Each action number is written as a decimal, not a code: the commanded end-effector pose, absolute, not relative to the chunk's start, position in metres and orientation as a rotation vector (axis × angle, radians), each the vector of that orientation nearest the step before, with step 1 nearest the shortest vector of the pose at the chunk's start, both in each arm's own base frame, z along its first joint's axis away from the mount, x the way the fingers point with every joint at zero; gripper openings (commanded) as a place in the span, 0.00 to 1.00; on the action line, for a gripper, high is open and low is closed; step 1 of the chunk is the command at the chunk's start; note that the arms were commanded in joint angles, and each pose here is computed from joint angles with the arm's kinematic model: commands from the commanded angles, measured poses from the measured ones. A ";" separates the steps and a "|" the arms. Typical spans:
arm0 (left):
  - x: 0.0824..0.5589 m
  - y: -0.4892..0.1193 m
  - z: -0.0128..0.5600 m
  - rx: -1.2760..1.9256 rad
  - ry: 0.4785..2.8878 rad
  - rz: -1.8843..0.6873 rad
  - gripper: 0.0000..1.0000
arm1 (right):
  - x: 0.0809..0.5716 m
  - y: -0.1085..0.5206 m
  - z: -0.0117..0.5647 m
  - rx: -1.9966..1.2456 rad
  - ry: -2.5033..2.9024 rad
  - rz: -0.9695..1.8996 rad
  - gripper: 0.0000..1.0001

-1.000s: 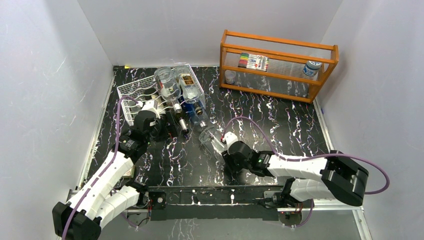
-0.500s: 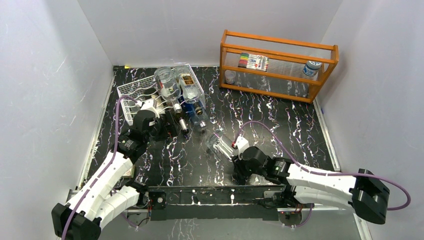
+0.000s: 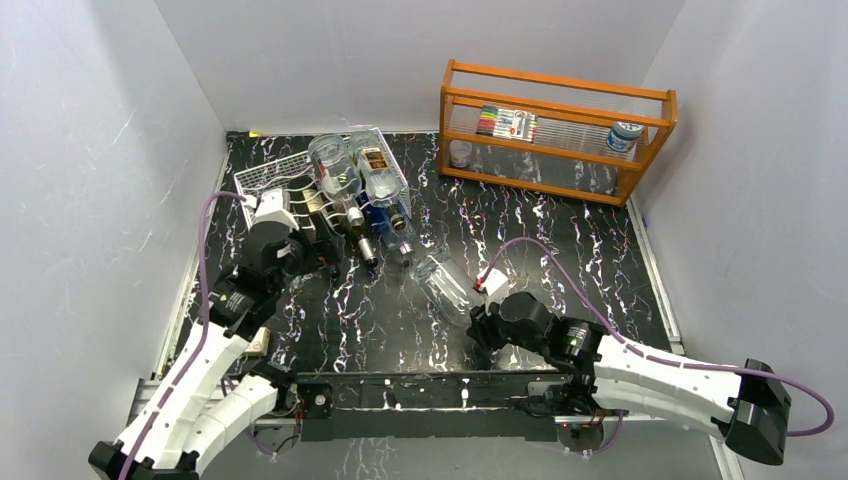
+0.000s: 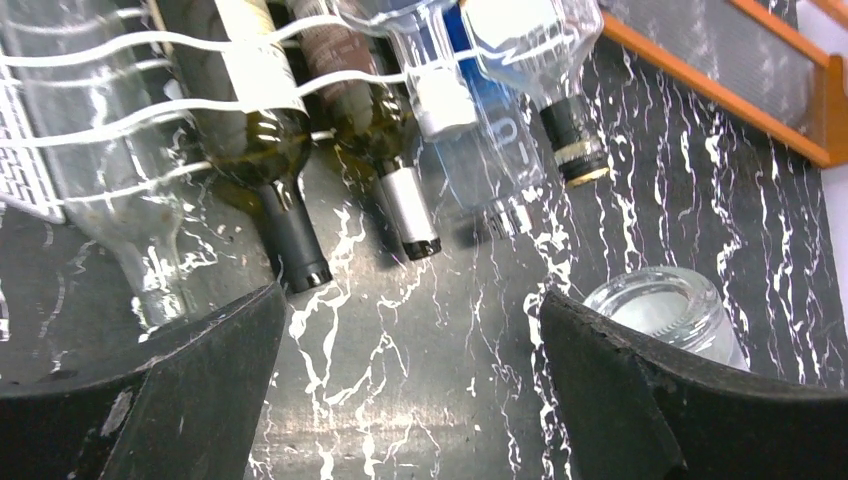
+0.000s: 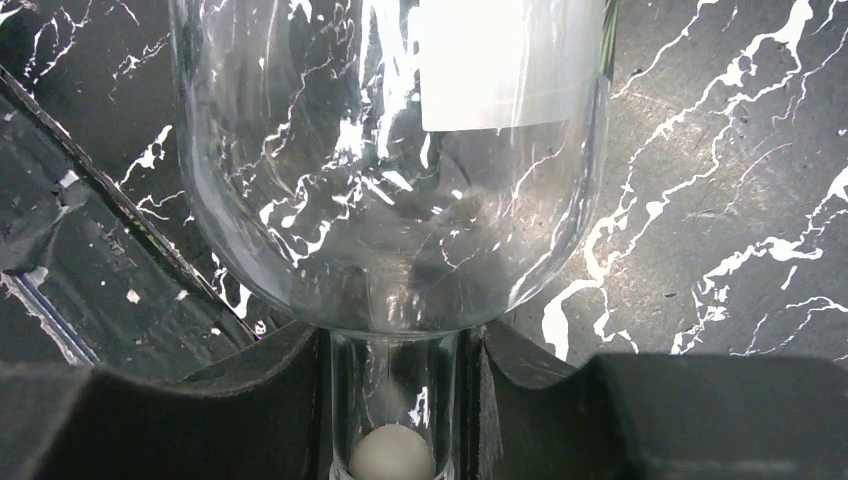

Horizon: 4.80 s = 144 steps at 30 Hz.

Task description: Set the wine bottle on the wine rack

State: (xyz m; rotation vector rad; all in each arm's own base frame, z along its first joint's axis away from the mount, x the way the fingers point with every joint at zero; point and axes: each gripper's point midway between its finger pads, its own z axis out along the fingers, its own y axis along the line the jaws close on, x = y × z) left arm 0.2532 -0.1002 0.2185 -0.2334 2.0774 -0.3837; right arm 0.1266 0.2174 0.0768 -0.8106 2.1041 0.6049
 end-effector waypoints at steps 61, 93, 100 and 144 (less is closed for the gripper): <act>0.153 0.022 0.344 -0.329 1.687 -0.064 0.98 | 0.351 0.598 0.291 -0.272 1.713 0.932 0.05; 0.157 0.017 0.340 -0.312 1.713 -0.065 0.98 | 0.370 0.593 0.255 -0.254 1.841 1.003 0.68; 0.157 0.017 0.340 -0.312 1.714 -0.064 0.98 | 0.359 0.581 0.288 -0.274 1.785 1.039 0.79; 0.179 -0.053 0.393 -0.003 1.684 -0.337 0.98 | 0.202 0.098 0.406 0.160 1.611 0.413 0.98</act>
